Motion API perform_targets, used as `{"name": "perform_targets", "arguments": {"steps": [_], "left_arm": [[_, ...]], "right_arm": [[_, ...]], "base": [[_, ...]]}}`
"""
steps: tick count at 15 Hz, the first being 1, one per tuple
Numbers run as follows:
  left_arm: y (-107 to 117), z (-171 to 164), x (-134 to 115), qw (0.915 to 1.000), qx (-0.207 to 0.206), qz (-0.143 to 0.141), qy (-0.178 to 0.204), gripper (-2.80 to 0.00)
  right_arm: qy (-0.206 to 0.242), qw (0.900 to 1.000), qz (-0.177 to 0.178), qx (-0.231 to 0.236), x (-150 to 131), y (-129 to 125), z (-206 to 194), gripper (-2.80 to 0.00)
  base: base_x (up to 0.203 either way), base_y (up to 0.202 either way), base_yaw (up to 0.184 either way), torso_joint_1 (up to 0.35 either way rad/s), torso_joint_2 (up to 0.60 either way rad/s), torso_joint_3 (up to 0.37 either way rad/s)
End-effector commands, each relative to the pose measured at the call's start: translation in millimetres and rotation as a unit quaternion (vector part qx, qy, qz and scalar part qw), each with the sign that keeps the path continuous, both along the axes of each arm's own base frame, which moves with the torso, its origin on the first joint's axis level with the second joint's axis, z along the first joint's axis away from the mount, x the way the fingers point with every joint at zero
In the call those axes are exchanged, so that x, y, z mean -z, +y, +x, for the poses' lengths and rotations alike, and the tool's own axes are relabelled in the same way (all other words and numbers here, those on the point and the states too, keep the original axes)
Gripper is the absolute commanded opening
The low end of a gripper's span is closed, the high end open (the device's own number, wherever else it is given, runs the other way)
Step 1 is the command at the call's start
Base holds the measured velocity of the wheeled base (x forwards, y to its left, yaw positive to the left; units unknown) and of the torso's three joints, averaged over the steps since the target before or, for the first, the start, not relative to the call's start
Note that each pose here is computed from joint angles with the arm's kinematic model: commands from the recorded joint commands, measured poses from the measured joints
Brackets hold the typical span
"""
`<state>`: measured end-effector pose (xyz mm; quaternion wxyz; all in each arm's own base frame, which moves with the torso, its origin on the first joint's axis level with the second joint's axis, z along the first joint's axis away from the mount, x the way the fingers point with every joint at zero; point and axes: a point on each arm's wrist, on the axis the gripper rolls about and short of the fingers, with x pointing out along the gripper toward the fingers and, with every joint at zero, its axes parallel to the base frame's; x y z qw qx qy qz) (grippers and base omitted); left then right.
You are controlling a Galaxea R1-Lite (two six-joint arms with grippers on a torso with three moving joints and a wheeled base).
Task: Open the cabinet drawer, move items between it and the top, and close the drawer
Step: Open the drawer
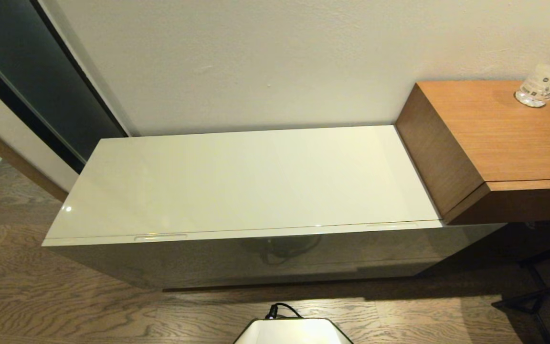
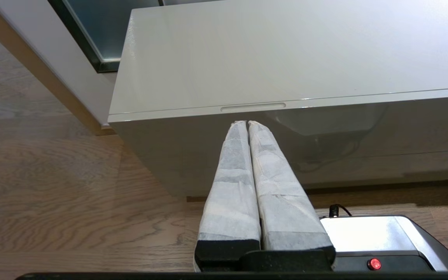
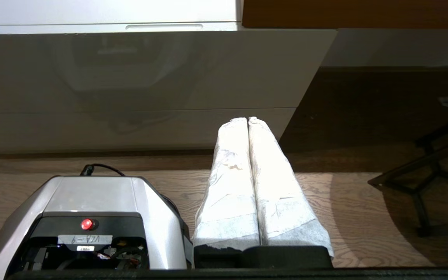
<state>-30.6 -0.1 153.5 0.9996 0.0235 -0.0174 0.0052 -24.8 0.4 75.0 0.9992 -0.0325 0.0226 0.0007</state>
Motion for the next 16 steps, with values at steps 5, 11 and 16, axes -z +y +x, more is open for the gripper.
{"name": "perform_targets", "arguments": {"steps": [5,11,16], "left_arm": [[0,-2,5,1.0000,-0.001,0.000,-0.004,-2.80],[0,-8,9,0.9999,0.000,0.001,-0.010,-2.80],[0,-8,9,1.0000,0.000,0.001,0.005,-2.80]], "right_arm": [[-0.034,0.999,0.006,0.004,-3,0,2,-2.80],[-0.048,0.999,-0.010,-0.001,-16,0,-1,-2.80],[-0.130,0.989,0.066,0.014,-177,0,-9,-2.80]], "base": [[0.000,0.000,0.000,0.000,0.00,0.000],[0.000,0.000,0.000,0.000,0.00,0.000],[0.000,0.000,0.000,0.000,0.00,0.000]]}}
